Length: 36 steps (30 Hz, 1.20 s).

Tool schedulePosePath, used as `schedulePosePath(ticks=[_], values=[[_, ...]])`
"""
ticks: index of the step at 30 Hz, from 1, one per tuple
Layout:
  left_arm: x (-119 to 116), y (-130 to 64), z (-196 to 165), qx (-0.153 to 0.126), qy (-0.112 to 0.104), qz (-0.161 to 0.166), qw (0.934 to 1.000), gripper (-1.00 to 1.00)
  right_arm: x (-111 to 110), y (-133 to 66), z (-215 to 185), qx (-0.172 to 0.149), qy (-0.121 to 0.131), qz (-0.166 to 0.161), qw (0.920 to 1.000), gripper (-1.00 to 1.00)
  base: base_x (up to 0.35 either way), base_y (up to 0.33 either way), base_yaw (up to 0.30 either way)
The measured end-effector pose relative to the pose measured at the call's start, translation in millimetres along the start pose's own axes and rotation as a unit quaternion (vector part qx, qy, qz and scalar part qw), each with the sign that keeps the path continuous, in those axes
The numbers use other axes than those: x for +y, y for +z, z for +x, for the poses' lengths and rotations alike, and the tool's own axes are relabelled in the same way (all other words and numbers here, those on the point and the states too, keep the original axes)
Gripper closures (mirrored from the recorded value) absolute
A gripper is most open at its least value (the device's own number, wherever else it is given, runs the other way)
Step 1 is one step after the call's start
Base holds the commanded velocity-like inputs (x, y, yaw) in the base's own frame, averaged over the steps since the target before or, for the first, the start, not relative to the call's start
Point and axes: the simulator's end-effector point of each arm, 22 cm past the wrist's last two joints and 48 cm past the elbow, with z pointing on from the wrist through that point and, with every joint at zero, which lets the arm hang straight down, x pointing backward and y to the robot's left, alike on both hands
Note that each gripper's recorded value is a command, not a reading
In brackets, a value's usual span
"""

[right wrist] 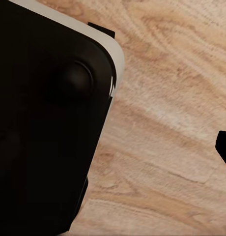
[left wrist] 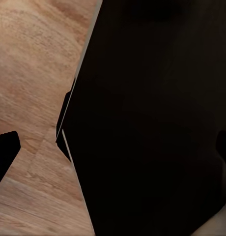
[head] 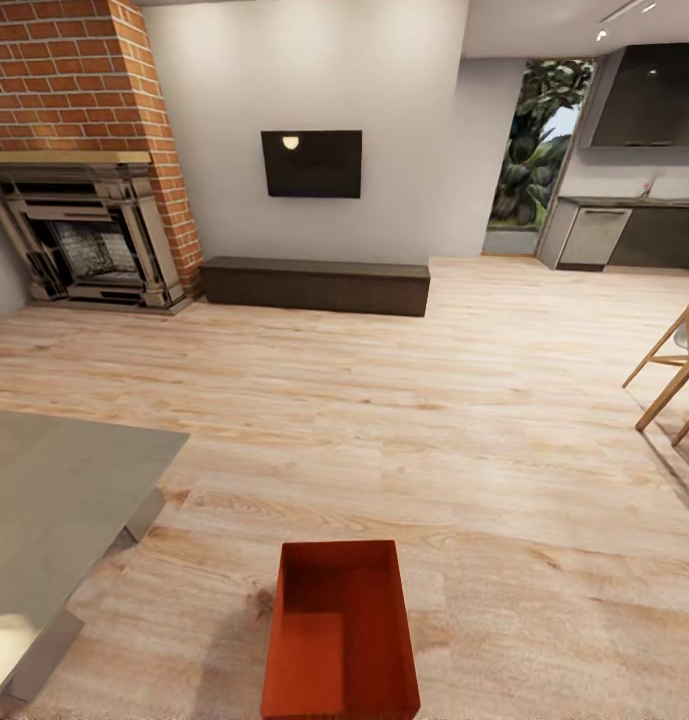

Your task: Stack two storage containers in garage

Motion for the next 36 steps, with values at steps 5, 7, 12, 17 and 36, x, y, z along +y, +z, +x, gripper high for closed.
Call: schedulePosePath(ticks=[5, 7, 12, 17, 36], values=[[1.3, -0.1, 3.2, 0.004, 0.000, -0.002, 1.0000, -1.00, 1.1, -0.1, 3.0, 0.004, 0.000, -0.001, 1.0000, -1.00, 0.000, 0.000, 0.000], [1.8, -0.1, 4.3, 0.005, 0.000, -0.002, 1.0000, -1.00, 1.5, -0.1, 4.1, 0.005, 0.000, -0.002, 1.0000, -1.00, 0.000, 0.000, 0.000], [3.0, -0.2, 7.2, 0.009, 0.000, -0.004, 1.0000, -1.00, 2.5, -0.2, 7.0, 0.009, -0.001, -0.003, 1.0000, -1.00, 0.000, 0.000, 0.000], [4.1, -0.3, 10.1, 0.013, 0.001, -0.005, 0.9999, -1.00, 3.5, -0.4, 10.1, 0.013, -0.001, -0.005, 0.9999, -1.00, 0.000, 0.000, 0.000], [8.7, -1.1, 21.2, 0.027, 0.001, -0.011, 0.9996, -1.00, 7.5, -1.1, 21.3, 0.027, -0.002, -0.010, 0.9996, -1.00, 0.000, 0.000, 0.000]])
